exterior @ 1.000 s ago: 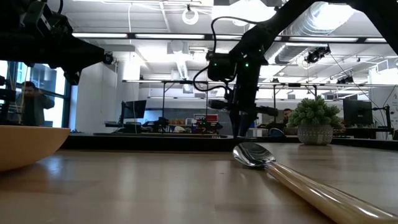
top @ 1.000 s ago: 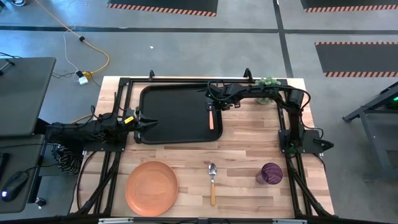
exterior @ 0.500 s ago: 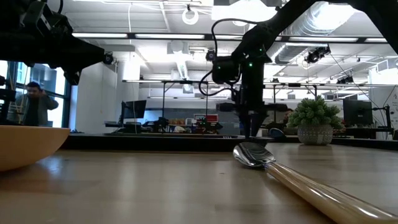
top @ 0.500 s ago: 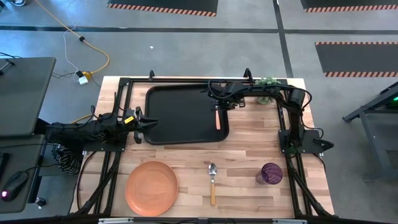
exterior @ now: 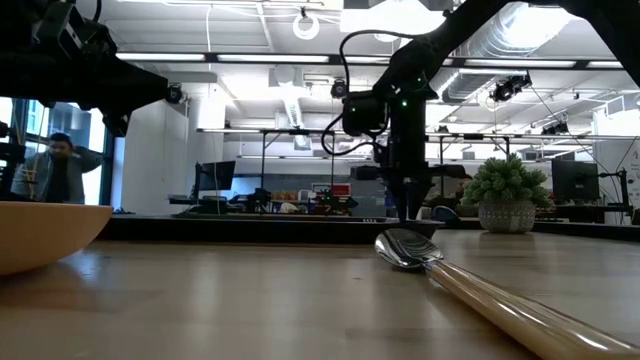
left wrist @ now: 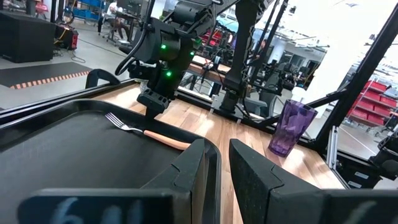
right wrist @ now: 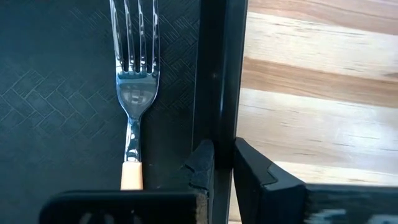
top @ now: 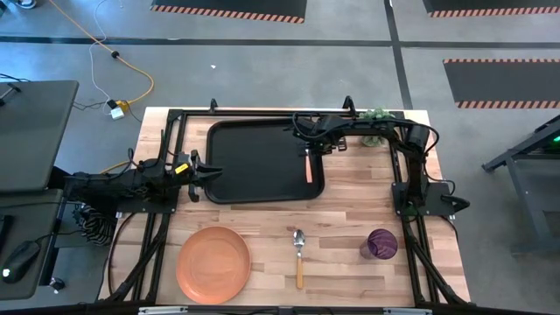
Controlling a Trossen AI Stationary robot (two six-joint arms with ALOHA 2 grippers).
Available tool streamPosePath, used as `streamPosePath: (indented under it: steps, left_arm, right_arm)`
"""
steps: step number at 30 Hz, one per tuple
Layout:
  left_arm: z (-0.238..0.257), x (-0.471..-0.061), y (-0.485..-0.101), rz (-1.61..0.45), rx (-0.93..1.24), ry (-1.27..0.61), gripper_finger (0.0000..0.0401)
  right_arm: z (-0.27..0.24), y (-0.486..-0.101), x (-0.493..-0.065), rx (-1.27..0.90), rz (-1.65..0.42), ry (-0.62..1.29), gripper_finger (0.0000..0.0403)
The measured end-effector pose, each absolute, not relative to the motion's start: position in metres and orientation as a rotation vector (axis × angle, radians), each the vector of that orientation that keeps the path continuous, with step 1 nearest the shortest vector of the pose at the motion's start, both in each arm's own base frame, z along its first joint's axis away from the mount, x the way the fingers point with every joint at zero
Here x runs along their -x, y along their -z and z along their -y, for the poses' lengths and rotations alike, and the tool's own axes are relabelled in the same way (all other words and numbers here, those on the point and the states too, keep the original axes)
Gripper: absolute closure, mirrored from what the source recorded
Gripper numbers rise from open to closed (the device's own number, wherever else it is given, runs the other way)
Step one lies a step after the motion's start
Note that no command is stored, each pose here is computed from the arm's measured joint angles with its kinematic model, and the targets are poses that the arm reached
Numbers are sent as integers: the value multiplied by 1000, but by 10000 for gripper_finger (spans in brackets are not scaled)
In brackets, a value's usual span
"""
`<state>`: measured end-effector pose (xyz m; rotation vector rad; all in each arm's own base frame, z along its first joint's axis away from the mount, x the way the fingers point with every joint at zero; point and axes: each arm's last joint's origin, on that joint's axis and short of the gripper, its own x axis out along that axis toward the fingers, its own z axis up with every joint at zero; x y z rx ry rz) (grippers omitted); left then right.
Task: Pick and place plate/cup/fork/spoon on tray
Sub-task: Move the black serving tray to the top middle of the table
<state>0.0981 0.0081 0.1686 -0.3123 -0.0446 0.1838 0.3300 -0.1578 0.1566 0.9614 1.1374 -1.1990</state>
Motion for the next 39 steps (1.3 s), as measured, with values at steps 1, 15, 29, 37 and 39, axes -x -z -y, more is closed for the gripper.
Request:
streamPosePath:
  steps: [1, 15, 29, 37, 39]
  left_arm:
    - [-8, -98, -169, 45, 312, -184, 337]
    - [-8, -98, -169, 45, 312, -184, 337]
    - [-8, -98, -169, 45, 312, -184, 337]
    - [-8, -98, -169, 45, 312, -184, 337]
    - [-8, -98, -169, 45, 312, -184, 337]
  right_arm:
    - [158, -157, -329, -959, -1143, 1203, 380]
    - [164, -157, -322, -974, -1175, 1240, 379]
    - [148, -157, -288, -1057, -1097, 1303, 379]
    - [131, -163, -252, -1121, -976, 1363, 383]
    - [130, -160, -249, -1131, -958, 1350, 383]
